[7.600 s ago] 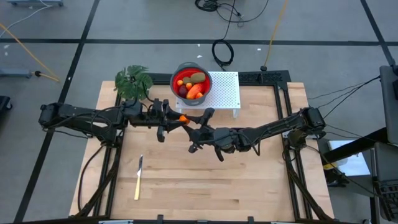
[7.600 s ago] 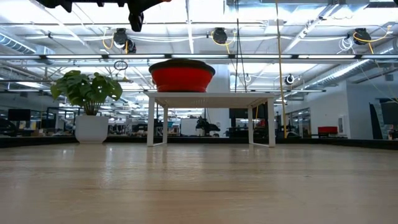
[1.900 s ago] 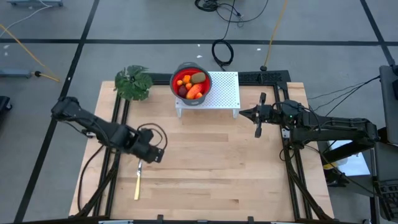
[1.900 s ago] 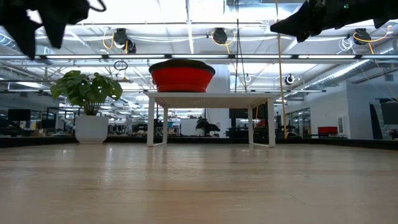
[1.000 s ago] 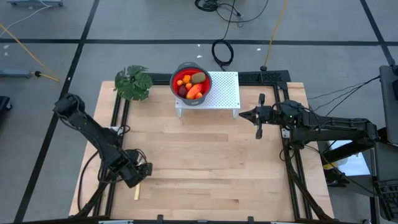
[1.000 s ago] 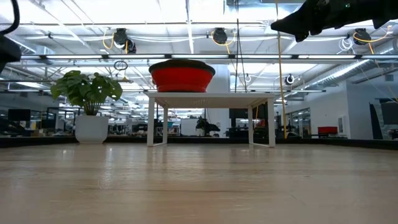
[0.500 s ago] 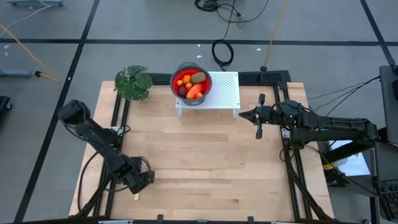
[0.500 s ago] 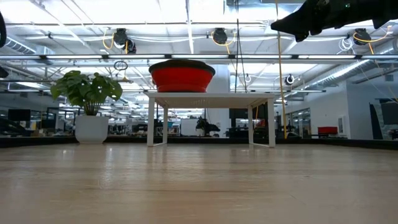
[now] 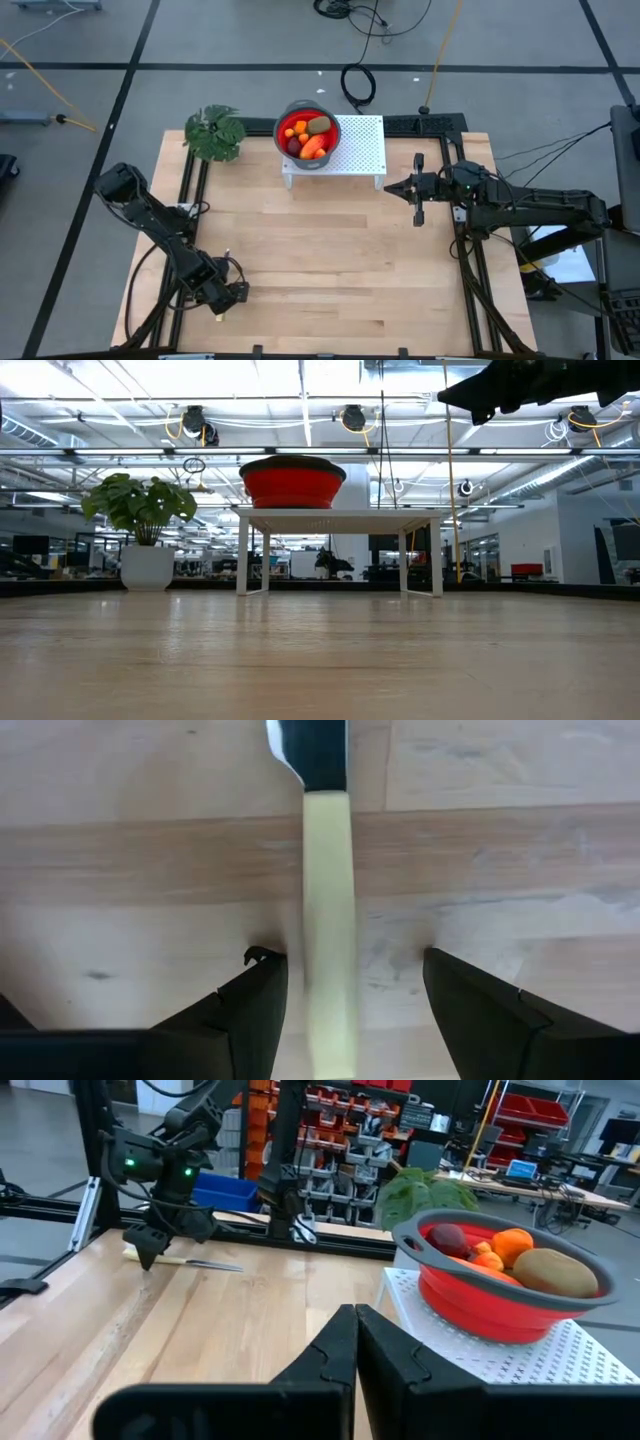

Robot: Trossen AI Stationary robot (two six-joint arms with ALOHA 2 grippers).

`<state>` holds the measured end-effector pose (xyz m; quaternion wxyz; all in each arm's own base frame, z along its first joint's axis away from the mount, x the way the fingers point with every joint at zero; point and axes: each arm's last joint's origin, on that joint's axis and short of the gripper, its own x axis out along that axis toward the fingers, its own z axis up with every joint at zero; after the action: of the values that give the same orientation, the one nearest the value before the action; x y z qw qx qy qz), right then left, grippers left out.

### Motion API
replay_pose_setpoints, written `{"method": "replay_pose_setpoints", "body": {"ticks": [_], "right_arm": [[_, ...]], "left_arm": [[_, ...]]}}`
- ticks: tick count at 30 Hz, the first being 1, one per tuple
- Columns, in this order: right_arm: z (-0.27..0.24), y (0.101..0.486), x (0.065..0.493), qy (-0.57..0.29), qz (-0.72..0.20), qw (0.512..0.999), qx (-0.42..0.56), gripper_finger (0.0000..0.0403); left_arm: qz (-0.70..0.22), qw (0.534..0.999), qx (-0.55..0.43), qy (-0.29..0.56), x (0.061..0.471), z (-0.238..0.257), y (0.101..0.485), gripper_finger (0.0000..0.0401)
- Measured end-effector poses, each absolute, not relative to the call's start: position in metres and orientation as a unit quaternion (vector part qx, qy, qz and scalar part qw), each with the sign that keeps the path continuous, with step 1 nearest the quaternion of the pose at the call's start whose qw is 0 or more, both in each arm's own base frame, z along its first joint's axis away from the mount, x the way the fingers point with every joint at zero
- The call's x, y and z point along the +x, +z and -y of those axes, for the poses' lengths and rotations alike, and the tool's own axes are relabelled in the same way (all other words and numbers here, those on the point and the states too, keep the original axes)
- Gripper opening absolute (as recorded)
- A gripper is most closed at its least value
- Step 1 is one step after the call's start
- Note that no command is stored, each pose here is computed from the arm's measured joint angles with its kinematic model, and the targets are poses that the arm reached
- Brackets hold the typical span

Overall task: Pick & Place Fruit
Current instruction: Put the yellow knife on the shelf

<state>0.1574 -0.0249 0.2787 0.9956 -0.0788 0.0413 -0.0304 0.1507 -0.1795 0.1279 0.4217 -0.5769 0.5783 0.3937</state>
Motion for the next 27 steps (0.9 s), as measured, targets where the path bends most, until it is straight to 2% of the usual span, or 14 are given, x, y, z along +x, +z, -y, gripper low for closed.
{"method": "replay_pose_setpoints", "body": {"ticks": [4, 12, 19, 27], "right_arm": [[0.025, 0.2787, 0.1574, -0.031, -0.041, 0.996, -0.079, 0.0], [0.025, 0.2787, 0.1574, -0.031, -0.041, 0.996, -0.079, 0.0], [0.025, 0.2787, 0.1574, -0.031, -0.041, 0.996, -0.079, 0.0], [0.0249, 0.2787, 0.1574, -0.031, -0.041, 0.996, -0.079, 0.0]], "left_arm": [[-0.579, 0.423, -0.575, 0.394, 0.1502, 0.1795, 0.1277, 0.0226], [-0.571, 0.432, -0.575, 0.395, 0.15, 0.1792, 0.1274, 0.0115], [-0.559, 0.443, -0.578, 0.396, 0.1509, 0.1788, 0.1275, 0.0046], [-0.528, 0.484, -0.58, 0.388, 0.1533, 0.1775, 0.1276, 0.0043]]}}
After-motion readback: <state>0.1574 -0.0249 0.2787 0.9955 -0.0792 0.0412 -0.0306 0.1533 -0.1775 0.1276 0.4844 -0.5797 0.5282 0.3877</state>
